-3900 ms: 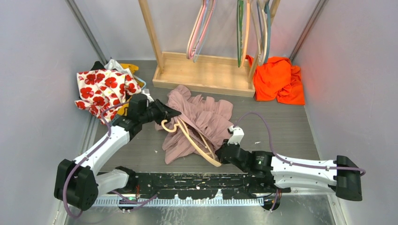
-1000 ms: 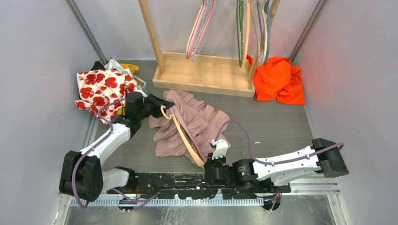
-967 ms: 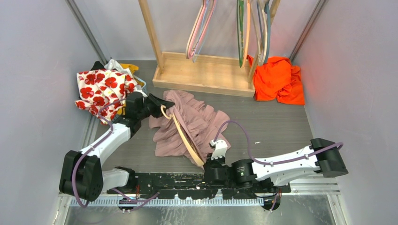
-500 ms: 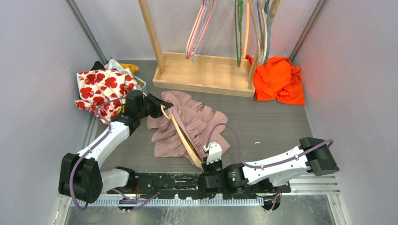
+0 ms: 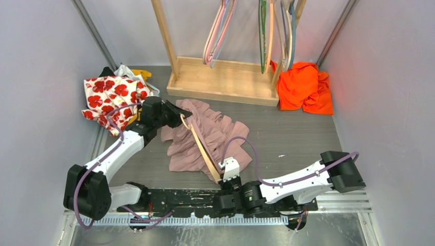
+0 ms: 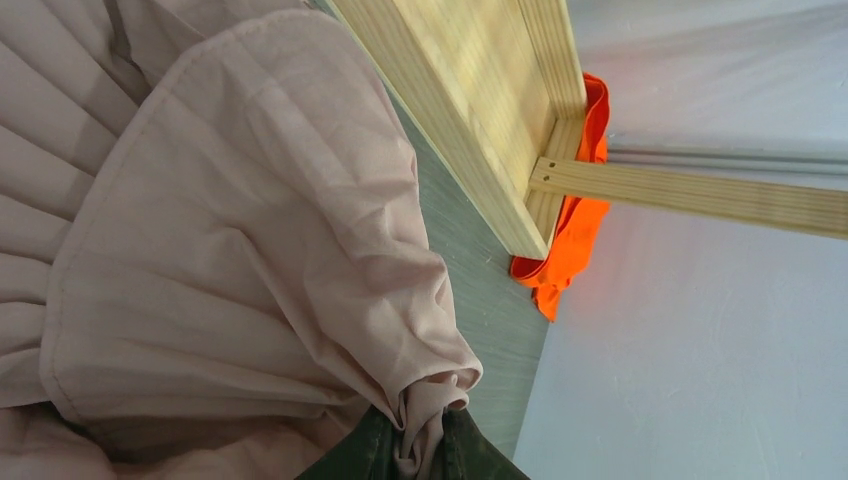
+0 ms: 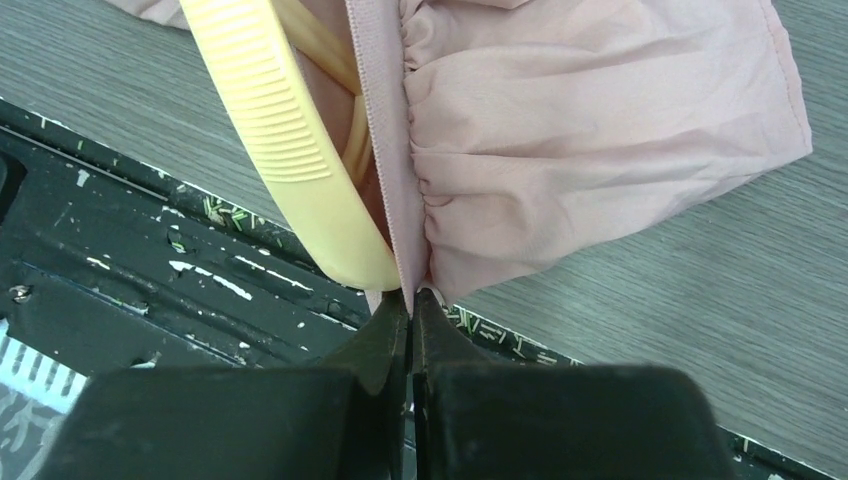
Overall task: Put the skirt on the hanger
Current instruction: Hang the skirt on the hanger.
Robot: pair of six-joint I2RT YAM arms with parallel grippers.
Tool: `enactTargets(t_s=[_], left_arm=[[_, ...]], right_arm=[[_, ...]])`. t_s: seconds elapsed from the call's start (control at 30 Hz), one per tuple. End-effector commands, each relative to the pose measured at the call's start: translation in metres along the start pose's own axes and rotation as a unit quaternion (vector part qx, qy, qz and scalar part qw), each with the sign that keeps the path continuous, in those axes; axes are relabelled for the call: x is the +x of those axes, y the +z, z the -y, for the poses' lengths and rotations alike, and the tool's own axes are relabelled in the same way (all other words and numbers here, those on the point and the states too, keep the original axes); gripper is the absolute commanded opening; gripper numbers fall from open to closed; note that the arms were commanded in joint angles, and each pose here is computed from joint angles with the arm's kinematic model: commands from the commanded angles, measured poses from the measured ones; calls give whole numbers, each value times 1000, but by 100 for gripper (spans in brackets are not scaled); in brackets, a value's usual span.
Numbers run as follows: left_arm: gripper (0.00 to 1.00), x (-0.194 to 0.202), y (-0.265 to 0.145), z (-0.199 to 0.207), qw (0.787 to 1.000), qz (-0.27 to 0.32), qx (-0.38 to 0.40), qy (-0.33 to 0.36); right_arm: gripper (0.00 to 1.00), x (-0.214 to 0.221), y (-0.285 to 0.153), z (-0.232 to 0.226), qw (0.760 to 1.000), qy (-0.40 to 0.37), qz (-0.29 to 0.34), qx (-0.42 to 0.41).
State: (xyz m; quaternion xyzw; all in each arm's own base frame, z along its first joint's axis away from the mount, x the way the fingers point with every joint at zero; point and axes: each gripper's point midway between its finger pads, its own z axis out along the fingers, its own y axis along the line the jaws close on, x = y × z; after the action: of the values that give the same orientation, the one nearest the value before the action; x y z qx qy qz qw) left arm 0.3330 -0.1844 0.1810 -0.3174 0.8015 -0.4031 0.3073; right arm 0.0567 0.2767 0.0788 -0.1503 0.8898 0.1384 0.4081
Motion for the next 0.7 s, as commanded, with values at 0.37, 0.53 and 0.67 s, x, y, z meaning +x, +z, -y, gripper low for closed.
enactTargets(t_s=[0.37, 0.53, 0.67], left_arm=[[0, -98, -34, 110, 963, 250, 83, 58], [0, -90, -44, 115, 944, 298, 21, 139], [0, -84, -45, 119, 933, 314, -7, 173]], right_arm=[[1, 31, -25, 26, 993, -84, -77, 26], [1, 9, -34, 26, 995, -77, -51, 22], [1, 8, -38, 14, 996, -70, -60, -8]])
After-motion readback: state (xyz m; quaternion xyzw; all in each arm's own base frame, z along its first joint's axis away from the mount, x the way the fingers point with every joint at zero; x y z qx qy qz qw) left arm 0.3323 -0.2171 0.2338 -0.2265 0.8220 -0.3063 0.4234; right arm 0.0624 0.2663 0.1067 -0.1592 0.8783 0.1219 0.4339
